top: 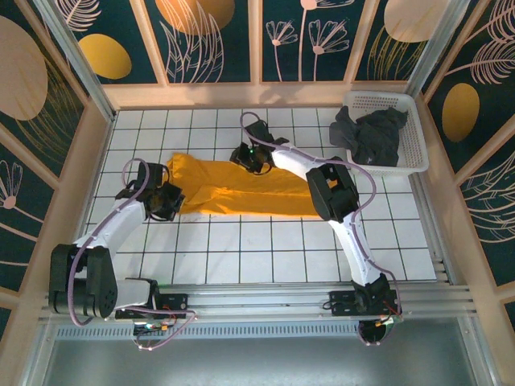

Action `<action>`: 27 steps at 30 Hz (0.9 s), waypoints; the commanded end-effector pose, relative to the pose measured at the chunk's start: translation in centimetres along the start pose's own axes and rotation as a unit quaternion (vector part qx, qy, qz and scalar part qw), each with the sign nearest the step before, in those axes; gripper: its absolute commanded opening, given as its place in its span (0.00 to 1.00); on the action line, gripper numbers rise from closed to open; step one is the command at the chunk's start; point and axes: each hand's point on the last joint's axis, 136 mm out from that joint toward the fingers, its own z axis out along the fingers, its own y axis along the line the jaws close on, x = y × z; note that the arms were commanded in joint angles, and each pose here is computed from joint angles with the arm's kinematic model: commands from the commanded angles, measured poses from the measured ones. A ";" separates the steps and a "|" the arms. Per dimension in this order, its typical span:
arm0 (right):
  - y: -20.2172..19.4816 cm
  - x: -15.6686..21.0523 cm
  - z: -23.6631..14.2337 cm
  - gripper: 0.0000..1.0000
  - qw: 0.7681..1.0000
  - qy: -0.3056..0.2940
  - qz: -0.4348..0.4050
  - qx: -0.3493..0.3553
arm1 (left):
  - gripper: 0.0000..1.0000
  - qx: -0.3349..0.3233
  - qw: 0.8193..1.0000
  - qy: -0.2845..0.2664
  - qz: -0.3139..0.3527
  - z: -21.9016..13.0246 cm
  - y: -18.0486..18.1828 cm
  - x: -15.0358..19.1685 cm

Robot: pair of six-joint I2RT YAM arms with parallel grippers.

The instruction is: Fold and stack the t-shirts

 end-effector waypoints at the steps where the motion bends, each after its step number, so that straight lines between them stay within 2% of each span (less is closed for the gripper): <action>1: 3.5 -1.7 -3.0 0.41 0.998 -0.028 -0.056 -0.019 | 0.00 0.010 1.000 -0.002 0.003 -0.4 -0.7 0.1; 8: 4.5 -2.5 -6.5 0.44 0.996 -0.039 -0.077 -0.029 | 0.00 0.024 0.999 0.040 0.004 -2.7 -1.1 2.6; 11: 5.5 -1.8 -6.8 0.44 0.994 -0.023 -0.095 -0.051 | 0.00 -0.001 0.996 0.070 0.045 -2.9 -0.3 4.5; 14: 5.8 -0.9 -6.9 0.44 0.992 -0.015 -0.113 -0.044 | 0.00 -0.043 0.991 0.088 0.096 -2.9 1.1 6.0; 19: 5.1 0.3 -7.2 0.44 0.993 -0.010 -0.109 -0.038 | 0.00 -0.062 0.991 0.074 0.094 -2.9 3.2 6.2; 25: 4.8 1.3 -7.4 0.44 0.993 -0.001 -0.116 -0.034 | 0.00 -0.073 0.991 0.045 0.101 -1.9 3.2 5.0; 26: 4.8 1.6 -7.4 0.44 0.992 0.002 -0.119 -0.034 | 0.03 -0.080 0.990 0.036 0.107 -1.8 3.2 4.5; 27: 4.8 1.9 -7.4 0.44 0.992 0.005 -0.123 -0.033 | 0.20 -0.088 0.989 0.027 0.114 -1.6 3.1 4.1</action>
